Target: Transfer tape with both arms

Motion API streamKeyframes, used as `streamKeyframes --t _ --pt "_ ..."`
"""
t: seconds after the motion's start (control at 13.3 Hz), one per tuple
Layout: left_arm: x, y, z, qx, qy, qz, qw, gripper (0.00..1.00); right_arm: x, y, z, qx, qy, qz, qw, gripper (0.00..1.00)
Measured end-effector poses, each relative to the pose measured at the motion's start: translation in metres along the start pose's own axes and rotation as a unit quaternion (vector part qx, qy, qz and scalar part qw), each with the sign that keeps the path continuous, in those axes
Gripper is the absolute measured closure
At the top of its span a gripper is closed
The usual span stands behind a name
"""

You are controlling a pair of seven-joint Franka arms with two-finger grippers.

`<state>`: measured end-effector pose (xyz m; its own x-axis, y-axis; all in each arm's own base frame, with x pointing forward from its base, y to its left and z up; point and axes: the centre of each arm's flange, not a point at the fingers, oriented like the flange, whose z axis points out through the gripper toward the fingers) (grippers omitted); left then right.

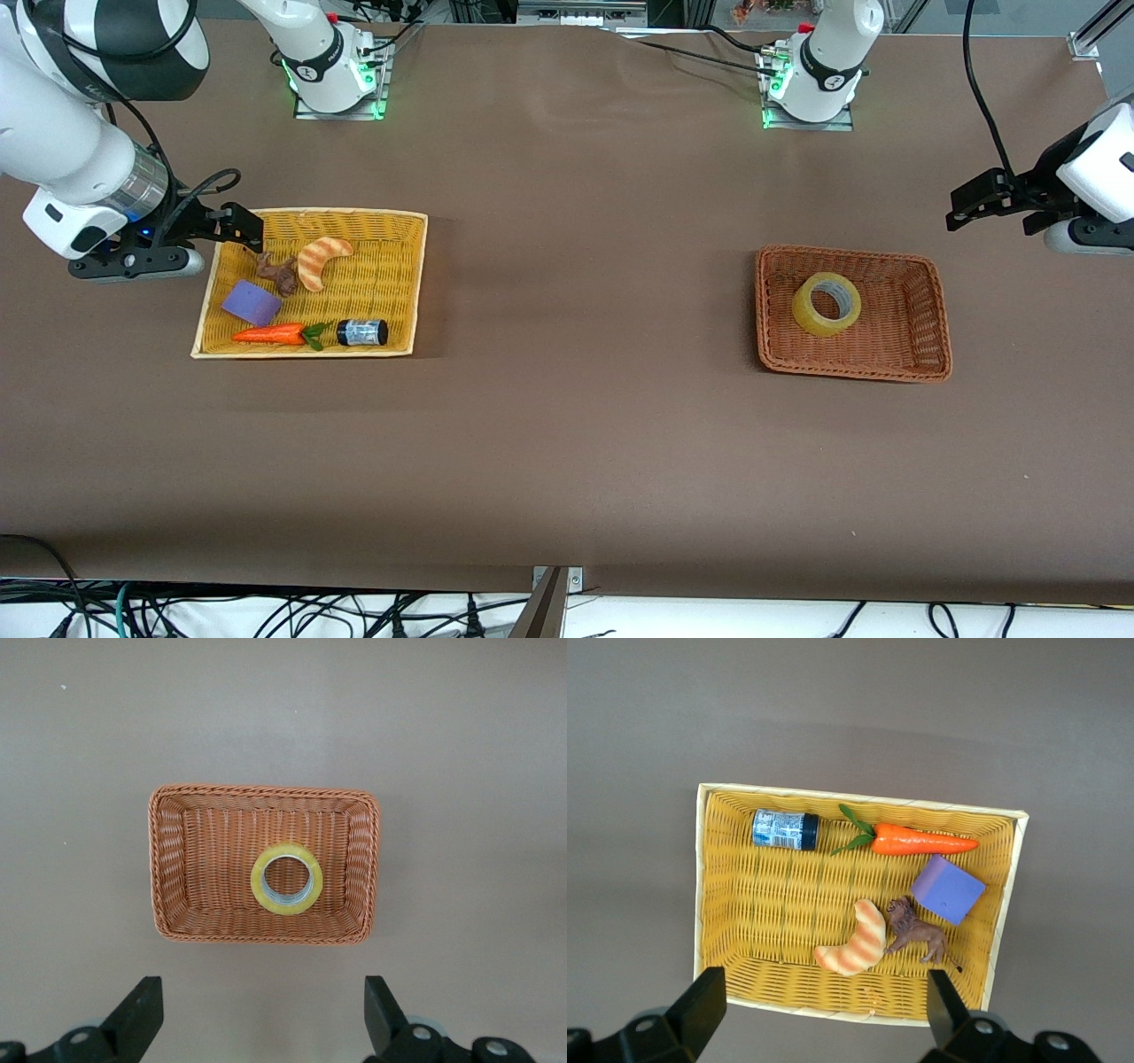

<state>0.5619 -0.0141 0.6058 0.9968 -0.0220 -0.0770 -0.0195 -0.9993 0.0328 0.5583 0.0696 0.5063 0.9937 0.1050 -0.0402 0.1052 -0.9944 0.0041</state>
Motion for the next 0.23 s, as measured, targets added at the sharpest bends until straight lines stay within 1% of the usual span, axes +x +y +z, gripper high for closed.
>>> streamKeyframes --t 0.23 --pt "-0.0001 0.0 0.0001 0.0 -0.001 0.001 1.0 0.0 -0.0004 -0.0001 -0.0017 0.0 0.002 0.0 1.0 0.0"
